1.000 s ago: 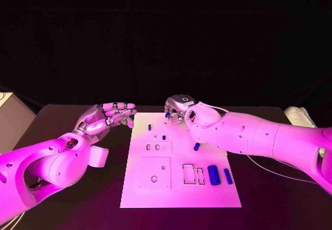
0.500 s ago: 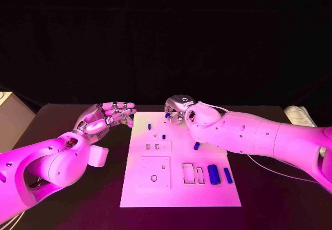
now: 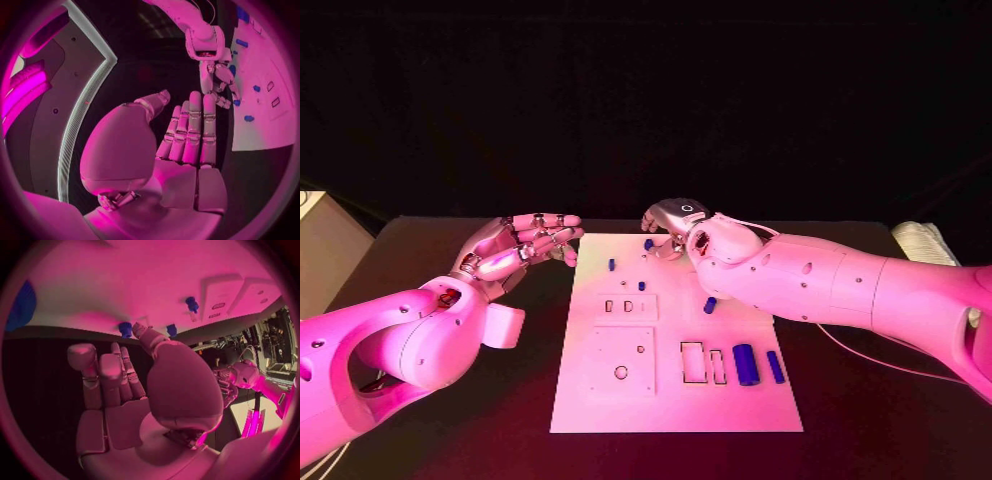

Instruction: Assemble the parts on the task board

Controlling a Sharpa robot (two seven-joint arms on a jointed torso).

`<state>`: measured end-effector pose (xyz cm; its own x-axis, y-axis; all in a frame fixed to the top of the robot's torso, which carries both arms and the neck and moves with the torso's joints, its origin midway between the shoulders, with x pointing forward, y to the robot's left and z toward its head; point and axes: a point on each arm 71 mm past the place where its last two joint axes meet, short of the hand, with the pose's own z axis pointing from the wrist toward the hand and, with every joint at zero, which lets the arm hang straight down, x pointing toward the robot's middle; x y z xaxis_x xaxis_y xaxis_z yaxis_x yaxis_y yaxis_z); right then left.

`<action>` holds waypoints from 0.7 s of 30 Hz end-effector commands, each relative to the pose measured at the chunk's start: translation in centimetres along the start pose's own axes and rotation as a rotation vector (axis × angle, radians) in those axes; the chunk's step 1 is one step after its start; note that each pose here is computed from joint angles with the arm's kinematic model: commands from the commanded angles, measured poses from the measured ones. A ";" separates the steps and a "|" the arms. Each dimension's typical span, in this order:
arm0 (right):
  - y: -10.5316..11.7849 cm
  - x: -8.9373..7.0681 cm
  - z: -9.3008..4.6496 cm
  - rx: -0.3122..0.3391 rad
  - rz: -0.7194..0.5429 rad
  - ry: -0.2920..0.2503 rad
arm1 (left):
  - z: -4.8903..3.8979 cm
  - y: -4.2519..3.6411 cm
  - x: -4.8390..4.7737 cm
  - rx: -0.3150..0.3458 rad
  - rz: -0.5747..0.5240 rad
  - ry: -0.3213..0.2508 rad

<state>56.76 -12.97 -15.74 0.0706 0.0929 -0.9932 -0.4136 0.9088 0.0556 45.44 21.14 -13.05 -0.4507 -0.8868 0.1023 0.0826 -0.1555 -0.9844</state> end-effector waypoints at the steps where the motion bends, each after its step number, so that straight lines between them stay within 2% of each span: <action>1: -0.4 -0.4 -0.4 -0.008 0.018 -0.040 | 0.05 -0.14 0.11 0.007 -0.004 0.019; 9: -2.8 -1.8 -3.5 0.012 0.085 -0.070 | -0.10 -0.19 -0.20 0.005 -0.002 0.015; 12: -4.4 -2.7 -5.1 0.051 0.140 -0.071 | -0.14 -0.20 -0.24 0.005 -0.002 0.016; 14: -5.5 -2.9 -5.9 0.084 0.182 -0.052 | -0.17 -0.20 -0.28 0.004 -0.002 0.016; 18: -7.9 -3.0 -7.3 0.157 0.261 0.018 | -0.22 -0.21 -0.40 0.004 -0.002 0.015; 21: -9.4 -2.9 -7.9 0.198 0.289 0.058 | -0.24 -0.21 -0.51 0.004 -0.001 0.013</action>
<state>53.24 -24.84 -13.62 0.0202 0.2837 -0.9587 -0.2605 0.9273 0.2689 45.49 21.88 -13.08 -0.4418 -0.8916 0.0990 0.0813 -0.1497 -0.9854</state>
